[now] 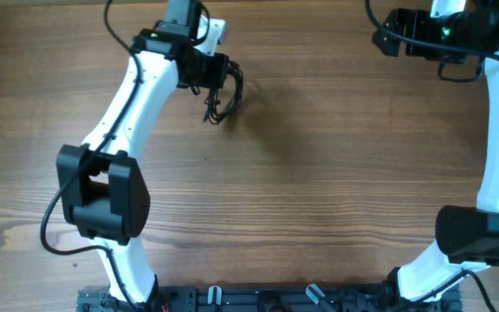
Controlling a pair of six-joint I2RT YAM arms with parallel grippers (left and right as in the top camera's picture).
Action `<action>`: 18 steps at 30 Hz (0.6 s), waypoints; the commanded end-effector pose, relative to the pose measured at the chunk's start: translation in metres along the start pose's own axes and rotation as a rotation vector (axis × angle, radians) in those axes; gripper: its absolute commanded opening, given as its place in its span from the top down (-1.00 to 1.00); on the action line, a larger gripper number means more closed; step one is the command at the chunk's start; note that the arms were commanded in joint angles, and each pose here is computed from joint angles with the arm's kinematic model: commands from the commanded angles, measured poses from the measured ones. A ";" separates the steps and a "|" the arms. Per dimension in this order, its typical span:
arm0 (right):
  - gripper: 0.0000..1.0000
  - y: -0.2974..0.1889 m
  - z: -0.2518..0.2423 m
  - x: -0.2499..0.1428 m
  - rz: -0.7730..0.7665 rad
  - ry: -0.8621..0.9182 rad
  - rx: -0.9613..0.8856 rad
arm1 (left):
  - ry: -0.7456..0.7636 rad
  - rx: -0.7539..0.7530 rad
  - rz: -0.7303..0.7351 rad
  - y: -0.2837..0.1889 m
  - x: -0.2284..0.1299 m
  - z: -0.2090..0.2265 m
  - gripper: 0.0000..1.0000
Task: Untangle cables
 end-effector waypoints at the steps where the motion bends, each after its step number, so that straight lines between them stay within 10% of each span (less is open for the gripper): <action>1: -1.00 0.027 0.011 0.000 0.066 -0.051 0.119 | 0.010 -0.086 -0.074 -0.023 0.012 -0.010 0.92; 18: -1.00 0.126 0.056 -0.022 0.282 -0.186 0.274 | 0.073 -0.220 -0.221 -0.085 0.033 -0.041 0.92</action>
Point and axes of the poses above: each gripper's point midway between its finger pads, its own y axis out along the fingers, its own z axis along the line the jaws close on, x = y × z, the point moved 7 cm from there along -y, back along the fingers, and after that the axes turned 7 degrees about y, right-handed, at the moved point
